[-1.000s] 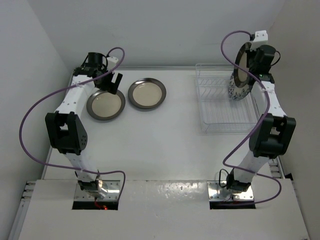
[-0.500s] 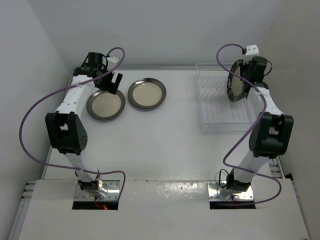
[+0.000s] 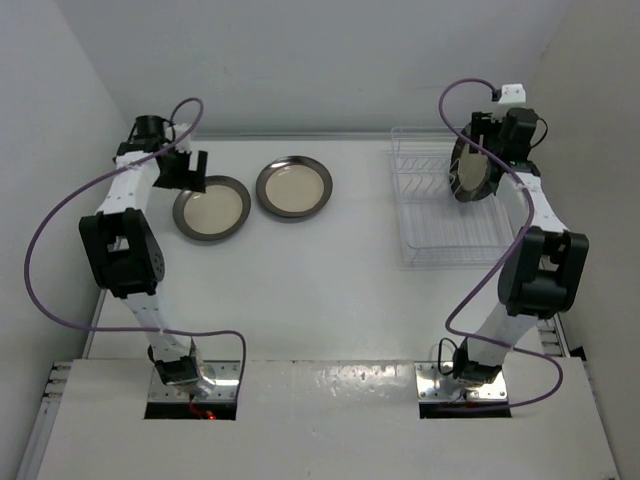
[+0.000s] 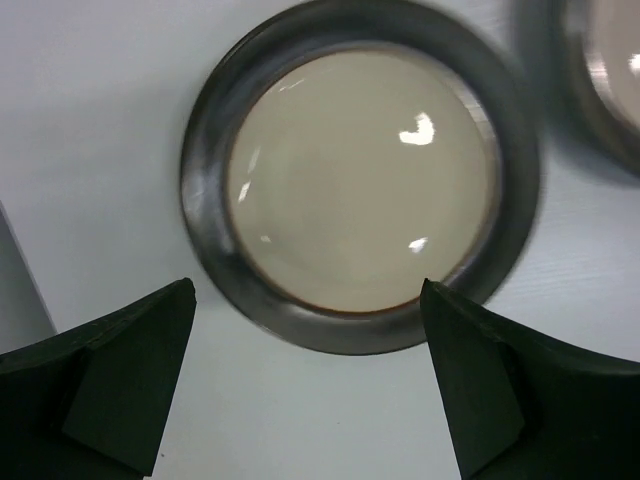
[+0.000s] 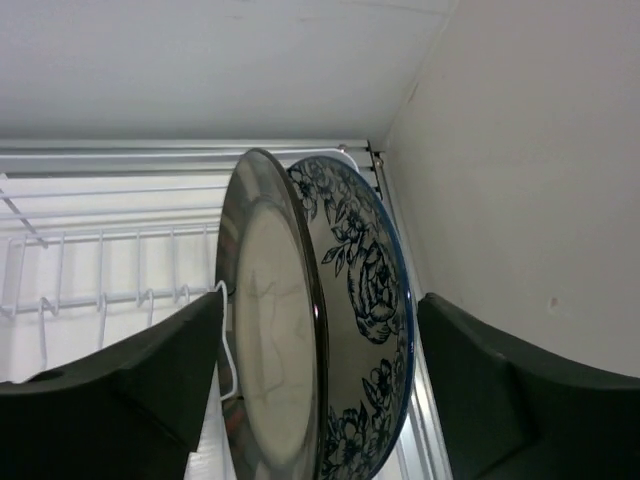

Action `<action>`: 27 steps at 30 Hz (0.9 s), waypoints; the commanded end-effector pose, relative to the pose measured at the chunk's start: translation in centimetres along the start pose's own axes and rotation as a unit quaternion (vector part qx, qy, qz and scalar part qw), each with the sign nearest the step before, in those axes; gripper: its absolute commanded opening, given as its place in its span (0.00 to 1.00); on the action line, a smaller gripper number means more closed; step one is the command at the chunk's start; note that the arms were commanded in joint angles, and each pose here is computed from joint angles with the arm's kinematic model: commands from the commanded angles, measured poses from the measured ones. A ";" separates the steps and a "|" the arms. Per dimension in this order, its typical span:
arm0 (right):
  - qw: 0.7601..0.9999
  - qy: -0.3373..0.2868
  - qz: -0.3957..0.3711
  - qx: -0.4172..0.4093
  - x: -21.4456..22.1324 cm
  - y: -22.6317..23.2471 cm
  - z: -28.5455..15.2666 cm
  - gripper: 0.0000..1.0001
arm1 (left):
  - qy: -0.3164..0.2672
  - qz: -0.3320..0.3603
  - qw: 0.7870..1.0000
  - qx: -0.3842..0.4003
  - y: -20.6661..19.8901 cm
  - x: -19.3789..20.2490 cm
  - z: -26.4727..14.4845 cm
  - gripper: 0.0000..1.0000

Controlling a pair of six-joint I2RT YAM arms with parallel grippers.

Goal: Load the plates into the dish rack

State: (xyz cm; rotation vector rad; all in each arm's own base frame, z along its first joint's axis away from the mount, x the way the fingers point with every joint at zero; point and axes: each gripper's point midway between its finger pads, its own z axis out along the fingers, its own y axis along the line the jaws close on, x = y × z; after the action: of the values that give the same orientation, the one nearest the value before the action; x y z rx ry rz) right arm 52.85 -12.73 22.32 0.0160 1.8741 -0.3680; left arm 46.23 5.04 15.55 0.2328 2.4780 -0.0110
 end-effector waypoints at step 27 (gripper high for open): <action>0.979 -0.206 0.001 -0.010 -13.5 1.3 -13.7 0.93 | 0.132 -0.239 0.943 0.191 2.9 13.0 13.4 0.03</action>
State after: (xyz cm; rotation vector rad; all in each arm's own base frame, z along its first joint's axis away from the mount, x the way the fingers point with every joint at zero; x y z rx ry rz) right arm 45.94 -5.83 34.15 -0.0754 1.6015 -0.3091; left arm 47.44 10.61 2.20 -0.2223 2.5821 -0.6372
